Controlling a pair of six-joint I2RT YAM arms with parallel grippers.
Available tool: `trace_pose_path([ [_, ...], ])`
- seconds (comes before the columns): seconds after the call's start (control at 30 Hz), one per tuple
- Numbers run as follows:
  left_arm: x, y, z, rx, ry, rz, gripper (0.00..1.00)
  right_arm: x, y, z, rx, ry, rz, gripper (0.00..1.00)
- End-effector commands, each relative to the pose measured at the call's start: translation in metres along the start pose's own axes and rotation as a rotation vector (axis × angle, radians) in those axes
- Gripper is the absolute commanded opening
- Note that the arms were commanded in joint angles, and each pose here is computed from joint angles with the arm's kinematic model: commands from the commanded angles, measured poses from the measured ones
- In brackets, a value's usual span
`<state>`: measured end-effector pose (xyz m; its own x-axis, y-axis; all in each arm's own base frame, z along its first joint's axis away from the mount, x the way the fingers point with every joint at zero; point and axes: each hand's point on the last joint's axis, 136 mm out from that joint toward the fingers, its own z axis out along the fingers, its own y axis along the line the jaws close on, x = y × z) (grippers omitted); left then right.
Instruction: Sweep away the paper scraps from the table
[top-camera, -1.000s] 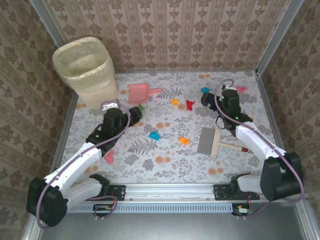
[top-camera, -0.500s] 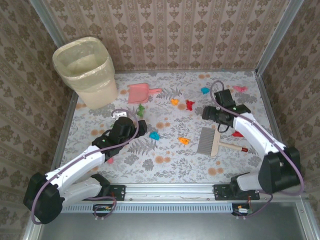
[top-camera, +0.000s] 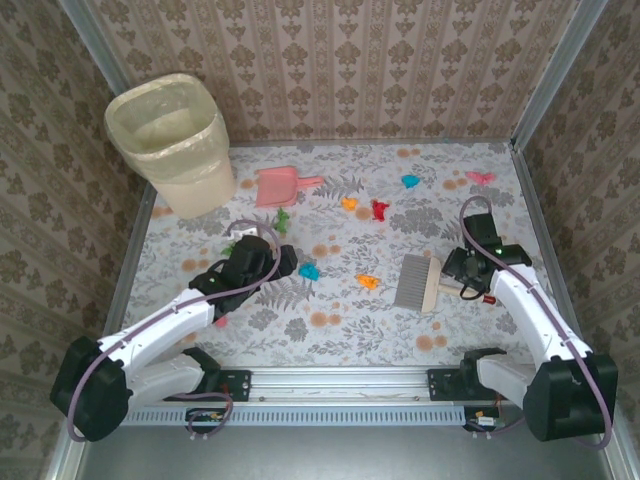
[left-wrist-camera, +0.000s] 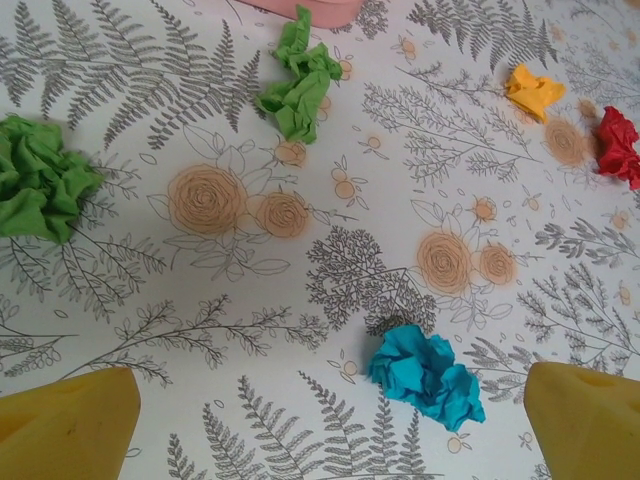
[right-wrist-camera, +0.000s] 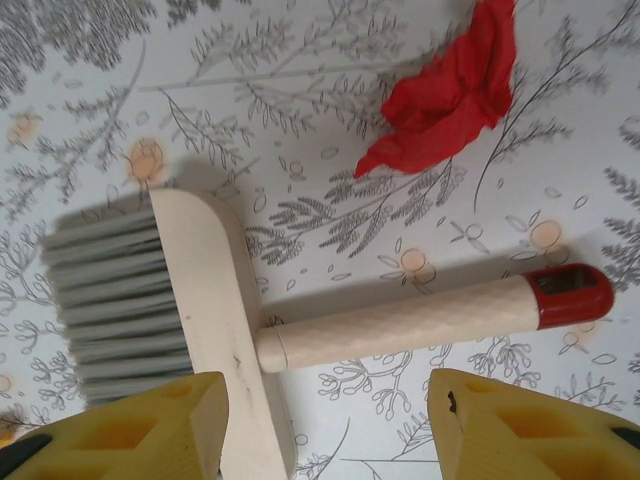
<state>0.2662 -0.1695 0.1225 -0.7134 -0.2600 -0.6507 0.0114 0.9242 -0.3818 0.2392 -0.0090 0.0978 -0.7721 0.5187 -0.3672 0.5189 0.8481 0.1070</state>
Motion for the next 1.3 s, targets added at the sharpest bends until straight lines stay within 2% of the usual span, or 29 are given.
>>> trace_pose_path([
  [0.0,0.002,-0.007,-0.002,0.026,0.023,-0.014,1.0,0.018,0.004,0.013,-0.017,0.094,-0.006,0.57],
  [0.1,0.001,-0.007,-0.004,0.029,0.019,-0.016,1.0,0.02,0.016,0.023,-0.048,0.141,-0.022,0.57],
  [0.2,0.0,-0.008,-0.004,0.032,0.015,-0.014,1.0,0.017,0.024,0.032,-0.058,0.154,-0.035,0.51],
  [0.27,0.001,-0.007,-0.004,0.029,0.017,-0.012,1.0,0.013,0.021,0.038,-0.023,0.148,-0.037,0.51],
  [0.47,-0.001,-0.007,-0.005,0.027,0.01,-0.011,1.0,0.013,0.005,0.048,0.083,0.152,-0.051,0.38],
  [0.73,-0.001,-0.007,-0.005,0.029,0.01,-0.011,1.0,0.017,-0.008,0.051,0.152,0.158,-0.08,0.37],
  [1.1,0.0,-0.007,-0.003,0.025,0.015,-0.008,1.0,0.025,-0.004,0.052,0.217,0.177,-0.205,0.41],
  [1.27,0.001,-0.007,-0.002,0.026,0.02,-0.007,1.0,0.03,-0.005,0.052,0.224,0.188,-0.204,0.4],
])
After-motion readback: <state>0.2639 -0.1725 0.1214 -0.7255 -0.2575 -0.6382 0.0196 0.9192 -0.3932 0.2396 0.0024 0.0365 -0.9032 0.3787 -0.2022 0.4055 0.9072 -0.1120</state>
